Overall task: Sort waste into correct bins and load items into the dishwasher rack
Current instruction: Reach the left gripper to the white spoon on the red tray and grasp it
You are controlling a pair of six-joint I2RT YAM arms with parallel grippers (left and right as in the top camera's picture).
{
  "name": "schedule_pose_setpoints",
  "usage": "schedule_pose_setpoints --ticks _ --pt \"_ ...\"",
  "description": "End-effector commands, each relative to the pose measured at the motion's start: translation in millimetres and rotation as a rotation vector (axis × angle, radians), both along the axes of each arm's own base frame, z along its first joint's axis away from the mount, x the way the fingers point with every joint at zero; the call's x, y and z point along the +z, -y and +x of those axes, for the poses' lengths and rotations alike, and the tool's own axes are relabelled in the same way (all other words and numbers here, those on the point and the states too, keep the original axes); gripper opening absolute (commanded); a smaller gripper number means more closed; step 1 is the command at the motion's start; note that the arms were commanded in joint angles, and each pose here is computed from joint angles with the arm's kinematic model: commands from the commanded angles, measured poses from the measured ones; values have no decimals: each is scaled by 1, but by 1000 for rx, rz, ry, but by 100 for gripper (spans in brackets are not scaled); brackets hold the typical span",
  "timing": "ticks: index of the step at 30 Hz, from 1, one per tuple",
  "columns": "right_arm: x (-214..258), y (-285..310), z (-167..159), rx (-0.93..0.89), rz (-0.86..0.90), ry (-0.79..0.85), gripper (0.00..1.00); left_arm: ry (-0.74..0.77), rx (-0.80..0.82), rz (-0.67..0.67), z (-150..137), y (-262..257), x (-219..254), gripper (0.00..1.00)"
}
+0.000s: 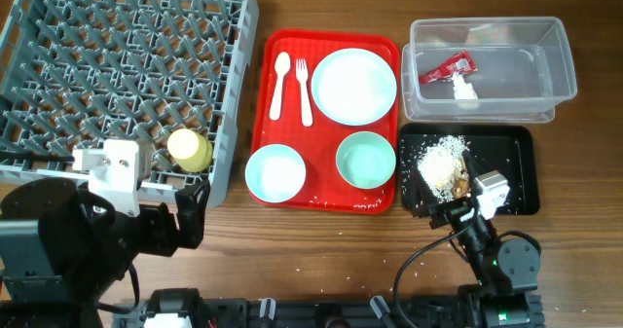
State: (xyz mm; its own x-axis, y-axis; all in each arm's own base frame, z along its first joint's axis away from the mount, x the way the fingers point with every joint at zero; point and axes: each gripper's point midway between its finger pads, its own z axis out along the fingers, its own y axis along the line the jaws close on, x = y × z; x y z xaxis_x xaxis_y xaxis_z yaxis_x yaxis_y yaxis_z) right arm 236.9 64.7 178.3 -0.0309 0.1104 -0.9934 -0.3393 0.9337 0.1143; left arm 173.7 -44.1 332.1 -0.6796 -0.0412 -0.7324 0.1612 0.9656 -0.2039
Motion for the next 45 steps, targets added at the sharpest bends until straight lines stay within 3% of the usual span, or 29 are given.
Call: schedule_pose_setpoints --ticks 1,4,7,8,9,12,14,15,17,20,23,26,27,29,33,35,39,43,45 --pt "2 2 0 -8 -8 19 100 45 -73 -36 1 13 10 100" --pt "3 2 0 -8 -8 19 100 130 -335 -250 -5 64 42 100" --pt "2 2 0 -8 -8 19 100 -36 -168 -345 38 56 23 100" --pt "2 2 0 -8 -8 19 100 -176 -13 -292 66 43 -11 100" --pt "2 2 0 -8 -8 19 100 -260 -2 -256 80 50 -33 100" --pt "2 2 0 -8 -8 19 100 -424 -221 -216 114 126 -86 100" --pt "2 2 0 -8 -8 19 100 -427 -250 -183 139 151 -111 100" --pt "3 2 0 -8 -8 19 100 -405 -150 -95 168 148 -138 93" --pt "2 2 0 -8 -7 19 100 -375 13 58 207 127 -177 90" --pt "2 2 0 -8 -8 19 100 -415 69 131 237 119 -236 90" --pt "2 2 0 -8 -8 19 100 -389 30 172 262 117 -271 69" --pt "2 2 0 -8 -8 19 100 -352 31 178 279 113 -281 49" --pt "2 2 0 -8 -8 19 100 -352 35 177 282 112 -287 47" --pt "2 2 0 -8 -8 19 100 -341 39 175 290 113 -300 55" --pt "2 2 0 -8 -8 19 99 -345 38 177 298 117 -328 52" --pt "2 2 0 -8 -8 19 100 -354 39 180 298 116 -336 45" --pt "2 2 0 -8 -8 19 100 -381 38 190 292 114 -341 19" --pt "2 2 0 -8 -8 19 100 -425 38 195 282 112 -342 9" --pt "2 2 0 -8 -8 19 100 -406 37 185 282 113 -325 10"
